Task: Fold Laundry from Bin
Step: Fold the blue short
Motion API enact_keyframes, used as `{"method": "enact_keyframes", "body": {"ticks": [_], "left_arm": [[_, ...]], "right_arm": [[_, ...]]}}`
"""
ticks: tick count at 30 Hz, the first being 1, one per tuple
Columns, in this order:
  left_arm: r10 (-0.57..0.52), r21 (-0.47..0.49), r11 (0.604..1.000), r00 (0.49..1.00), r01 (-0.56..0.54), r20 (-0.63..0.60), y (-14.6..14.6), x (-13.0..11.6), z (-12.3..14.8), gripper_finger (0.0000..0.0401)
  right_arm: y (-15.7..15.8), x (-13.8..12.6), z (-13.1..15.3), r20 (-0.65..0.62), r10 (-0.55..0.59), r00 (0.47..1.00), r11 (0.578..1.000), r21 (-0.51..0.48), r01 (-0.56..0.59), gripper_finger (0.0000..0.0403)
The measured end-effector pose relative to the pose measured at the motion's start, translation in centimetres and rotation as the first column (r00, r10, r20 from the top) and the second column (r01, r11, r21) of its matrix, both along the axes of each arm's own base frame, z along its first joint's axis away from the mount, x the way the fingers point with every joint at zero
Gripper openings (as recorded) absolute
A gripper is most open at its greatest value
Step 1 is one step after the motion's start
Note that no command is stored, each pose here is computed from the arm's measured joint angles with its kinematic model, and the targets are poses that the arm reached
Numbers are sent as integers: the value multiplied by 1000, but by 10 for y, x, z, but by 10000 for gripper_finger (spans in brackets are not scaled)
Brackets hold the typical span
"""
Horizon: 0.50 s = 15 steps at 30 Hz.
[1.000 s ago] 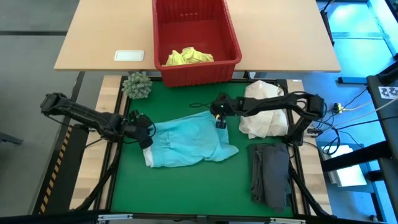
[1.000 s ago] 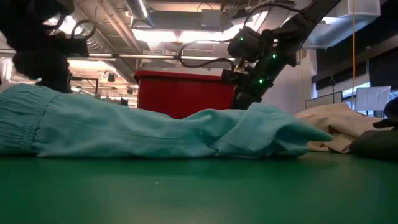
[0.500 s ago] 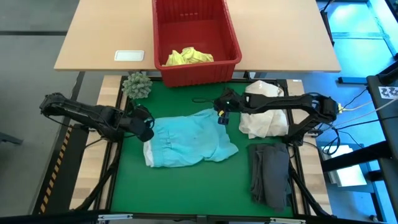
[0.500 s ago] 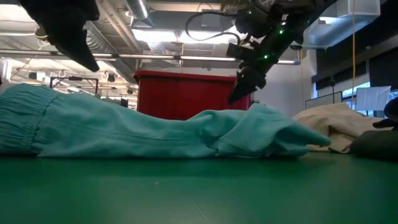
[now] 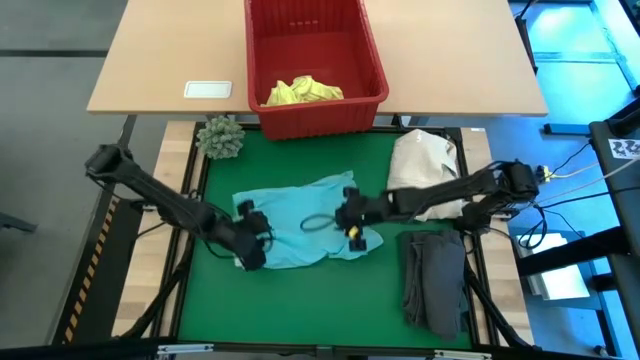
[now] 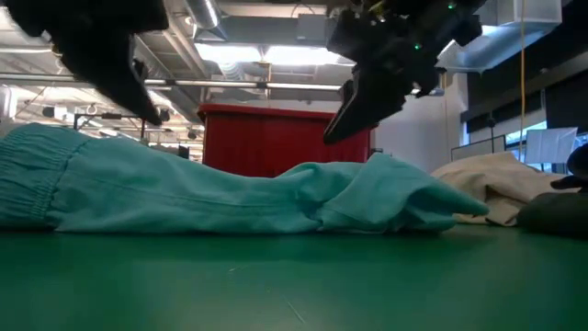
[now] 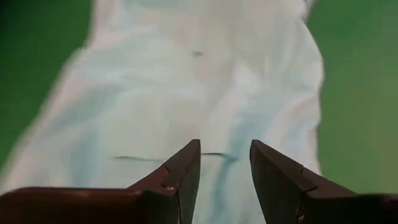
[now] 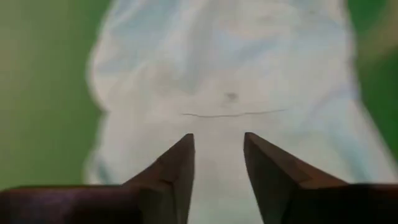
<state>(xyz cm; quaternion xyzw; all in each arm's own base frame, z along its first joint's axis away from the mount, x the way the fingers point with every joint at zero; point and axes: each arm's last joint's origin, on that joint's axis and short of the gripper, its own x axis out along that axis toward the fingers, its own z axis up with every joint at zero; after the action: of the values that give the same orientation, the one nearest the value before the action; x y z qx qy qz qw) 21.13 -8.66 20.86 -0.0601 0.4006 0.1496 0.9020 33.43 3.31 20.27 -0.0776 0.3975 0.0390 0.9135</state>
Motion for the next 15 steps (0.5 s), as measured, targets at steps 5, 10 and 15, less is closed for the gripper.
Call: {"method": "enact_keyframes", "body": {"ticks": [5,10,15], "left_arm": [[38,-14,999,993,-39,-111,-21,8,-36,129],[25,-77,996,973,-44,-231,-37,5,-60,129],[62,-81,992,941,-94,-334,-44,-7,-69,129]], "right_arm": [[33,-2,-22,-103,79,992,995,61,-72,67],[48,-12,-39,-244,99,965,993,86,-80,8],[43,-26,-47,-399,-3,917,1000,7,6,16]]}}
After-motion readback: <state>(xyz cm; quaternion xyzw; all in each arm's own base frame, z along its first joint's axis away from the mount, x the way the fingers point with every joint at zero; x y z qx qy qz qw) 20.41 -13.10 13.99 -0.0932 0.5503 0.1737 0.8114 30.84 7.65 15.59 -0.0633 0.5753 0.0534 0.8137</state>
